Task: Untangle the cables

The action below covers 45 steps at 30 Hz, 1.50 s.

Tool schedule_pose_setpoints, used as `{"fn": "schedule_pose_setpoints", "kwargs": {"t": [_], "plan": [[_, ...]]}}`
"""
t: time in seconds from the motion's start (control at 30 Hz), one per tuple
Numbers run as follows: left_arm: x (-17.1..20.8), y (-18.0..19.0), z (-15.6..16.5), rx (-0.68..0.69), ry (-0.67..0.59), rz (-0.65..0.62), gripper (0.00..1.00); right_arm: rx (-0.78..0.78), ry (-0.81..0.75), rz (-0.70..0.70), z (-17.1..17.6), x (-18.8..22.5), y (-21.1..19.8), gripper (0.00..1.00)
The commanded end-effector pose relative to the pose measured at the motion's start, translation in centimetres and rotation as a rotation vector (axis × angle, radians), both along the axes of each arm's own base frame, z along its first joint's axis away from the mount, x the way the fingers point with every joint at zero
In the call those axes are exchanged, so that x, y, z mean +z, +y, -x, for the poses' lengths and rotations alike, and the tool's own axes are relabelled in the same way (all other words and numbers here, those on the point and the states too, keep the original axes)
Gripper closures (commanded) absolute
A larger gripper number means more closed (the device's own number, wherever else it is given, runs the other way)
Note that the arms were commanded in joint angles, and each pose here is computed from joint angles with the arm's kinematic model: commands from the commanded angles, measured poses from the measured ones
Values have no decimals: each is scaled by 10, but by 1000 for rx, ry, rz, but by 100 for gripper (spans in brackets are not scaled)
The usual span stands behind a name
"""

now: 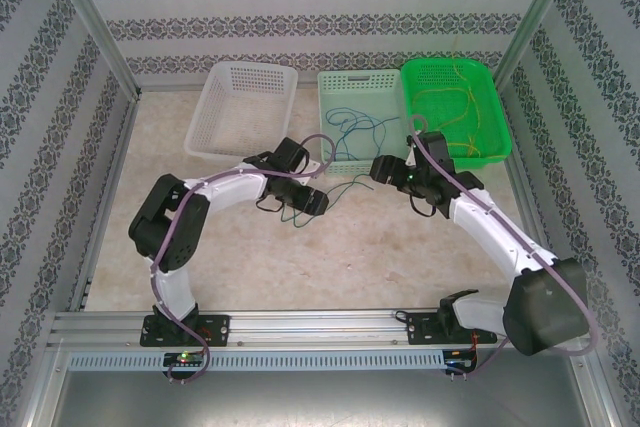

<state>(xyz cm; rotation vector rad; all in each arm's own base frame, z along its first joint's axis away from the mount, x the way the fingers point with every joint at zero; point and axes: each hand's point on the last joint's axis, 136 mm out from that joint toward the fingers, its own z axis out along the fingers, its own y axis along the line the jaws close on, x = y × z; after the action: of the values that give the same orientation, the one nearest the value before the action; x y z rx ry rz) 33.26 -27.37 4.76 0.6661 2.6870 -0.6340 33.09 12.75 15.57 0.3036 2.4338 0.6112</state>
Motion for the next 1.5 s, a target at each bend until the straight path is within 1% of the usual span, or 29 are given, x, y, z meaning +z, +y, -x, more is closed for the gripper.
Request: {"fn": "schedule_pose_setpoints", "kwargs": {"t": [0.0, 0.1, 0.17, 0.2, 0.23, 0.27, 0.33, 0.37, 0.43, 0.6, 0.9, 1.07, 1.13, 1.2, 1.33, 1.4, 1.47], "plan": [[-11, -3, 5, -42, 27, -41, 26, -28, -30, -7, 0, 5, 0, 19], [-18, -6, 5, -48, 44, -44, 29, -25, -28, -10, 0, 5, 0, 19], [-21, -7, 5, -45, 52, -48, 35, -26, -27, -10, 0, 4, 1, 19], [-22, -7, 4, -43, 54, -50, 41, -28, -26, -9, 0, 4, 0, 19], [-23, -7, 4, -41, 57, -51, 50, -27, -26, -10, 0, 4, 1, 19], [-22, -7, 4, -38, 56, -49, 63, -26, -23, -9, 0, 3, 1, 18], [-20, -7, 5, -39, 50, -43, 81, -27, -21, -7, 1, 2, 0, 18], [-16, -7, 6, -41, 40, -40, 87, -28, -18, -6, 1, 1, 0, 18], [-11, -6, 8, -52, 22, -49, 93, -29, -16, -5, 2, -1, 0, 18], [5, -3, 14, -77, -22, -81, 100, -23, -11, -4, 3, -4, 2, 18], [40, 13, 21, -54, -95, -98, 100, -8, -4, -5, 2, -8, 9, 18], [66, 20, 27, -44, -158, -76, 100, 17, -24, -29, -1, -4, 19, 19], [76, 22, 27, -34, -190, -61, 100, 44, -39, -72, -2, 1, 28, 20], [87, 20, 28, -37, -233, -32, 100, 80, -43, -144, -3, 5, 41, 22], [104, 10, 32, -87, -312, 4, 100, 137, 2, -305, -4, 14, 73, 25], [103, 5, 37, -123, -312, -2, 100, 171, 28, -337, -3, 15, 87, 24], [96, 4, 39, -139, -291, -26, 100, 181, 43, -336, -3, 15, 93, 24]]}}
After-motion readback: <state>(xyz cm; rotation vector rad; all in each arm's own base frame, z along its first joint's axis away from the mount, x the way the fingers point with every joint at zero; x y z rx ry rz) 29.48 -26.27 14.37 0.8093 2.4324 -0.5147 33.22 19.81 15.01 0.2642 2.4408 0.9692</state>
